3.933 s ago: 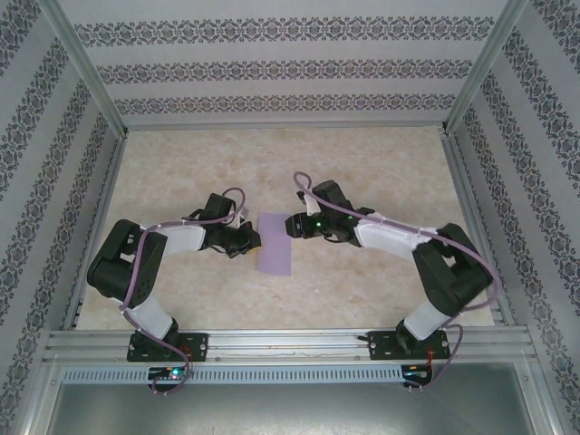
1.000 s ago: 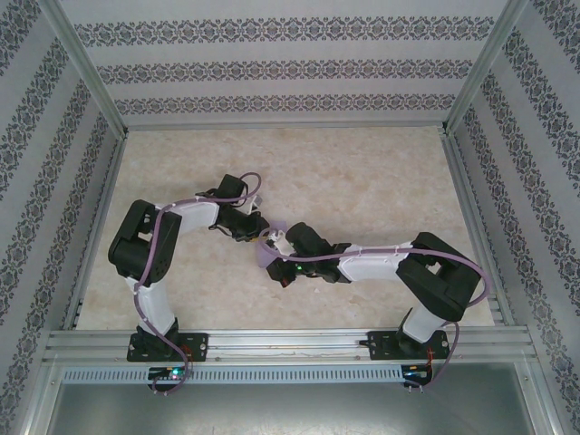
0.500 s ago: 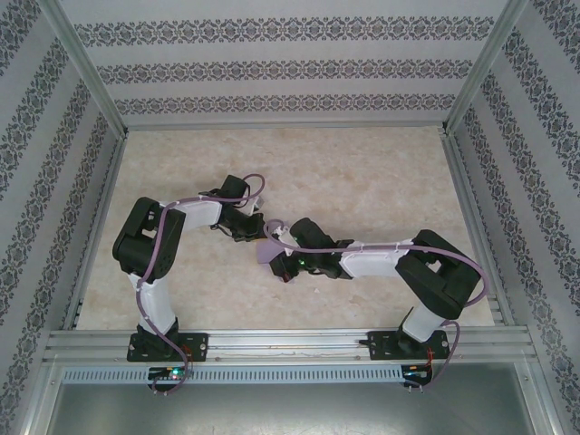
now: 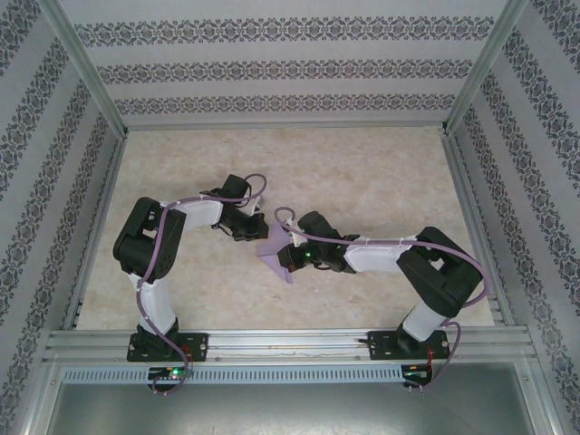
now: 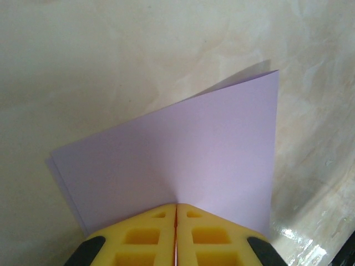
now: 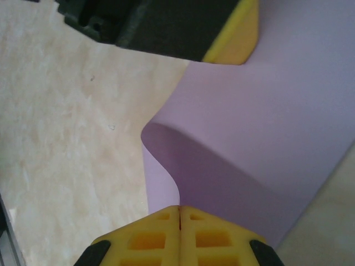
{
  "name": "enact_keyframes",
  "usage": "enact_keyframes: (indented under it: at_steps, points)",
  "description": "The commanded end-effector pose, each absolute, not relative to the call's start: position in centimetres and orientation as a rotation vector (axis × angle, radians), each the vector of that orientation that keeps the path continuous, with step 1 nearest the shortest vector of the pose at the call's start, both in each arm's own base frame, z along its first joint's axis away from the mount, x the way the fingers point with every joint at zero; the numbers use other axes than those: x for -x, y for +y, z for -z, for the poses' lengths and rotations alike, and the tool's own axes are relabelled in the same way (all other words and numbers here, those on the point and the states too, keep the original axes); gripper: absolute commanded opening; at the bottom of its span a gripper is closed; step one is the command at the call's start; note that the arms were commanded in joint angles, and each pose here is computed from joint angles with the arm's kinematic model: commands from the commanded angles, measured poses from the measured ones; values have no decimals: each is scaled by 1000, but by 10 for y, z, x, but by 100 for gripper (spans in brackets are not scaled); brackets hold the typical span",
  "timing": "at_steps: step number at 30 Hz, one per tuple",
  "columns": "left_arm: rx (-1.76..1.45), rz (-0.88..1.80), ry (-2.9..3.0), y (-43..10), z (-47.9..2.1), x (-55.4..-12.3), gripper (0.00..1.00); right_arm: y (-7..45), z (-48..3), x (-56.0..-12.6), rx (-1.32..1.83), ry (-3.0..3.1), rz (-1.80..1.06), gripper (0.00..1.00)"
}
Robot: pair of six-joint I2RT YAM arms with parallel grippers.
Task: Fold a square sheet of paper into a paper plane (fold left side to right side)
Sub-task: Third fold the triangle at the center of the table.
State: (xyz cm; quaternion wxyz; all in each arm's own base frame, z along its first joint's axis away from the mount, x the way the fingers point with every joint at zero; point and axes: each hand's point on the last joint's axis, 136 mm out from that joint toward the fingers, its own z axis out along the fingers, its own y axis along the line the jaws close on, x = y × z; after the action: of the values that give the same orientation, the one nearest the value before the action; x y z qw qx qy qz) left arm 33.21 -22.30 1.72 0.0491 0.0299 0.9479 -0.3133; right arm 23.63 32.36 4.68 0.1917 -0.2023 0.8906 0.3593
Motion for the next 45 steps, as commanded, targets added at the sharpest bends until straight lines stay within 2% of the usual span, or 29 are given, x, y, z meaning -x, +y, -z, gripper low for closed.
enact_keyframes:
  at_steps: [1, 14, 45]
  points:
    - [-94, 818, 3001, -211, 10, -316, 8, 315, -37, -243, 508, 2543, -953, 0]
    - [-93, 809, 3005, -211, 10, -316, 7, 304, -28, -255, 473, 2559, -851, 0]
    - [-85, 801, 3008, -210, 12, -315, 7, 307, -21, -260, 494, 2588, -821, 0]
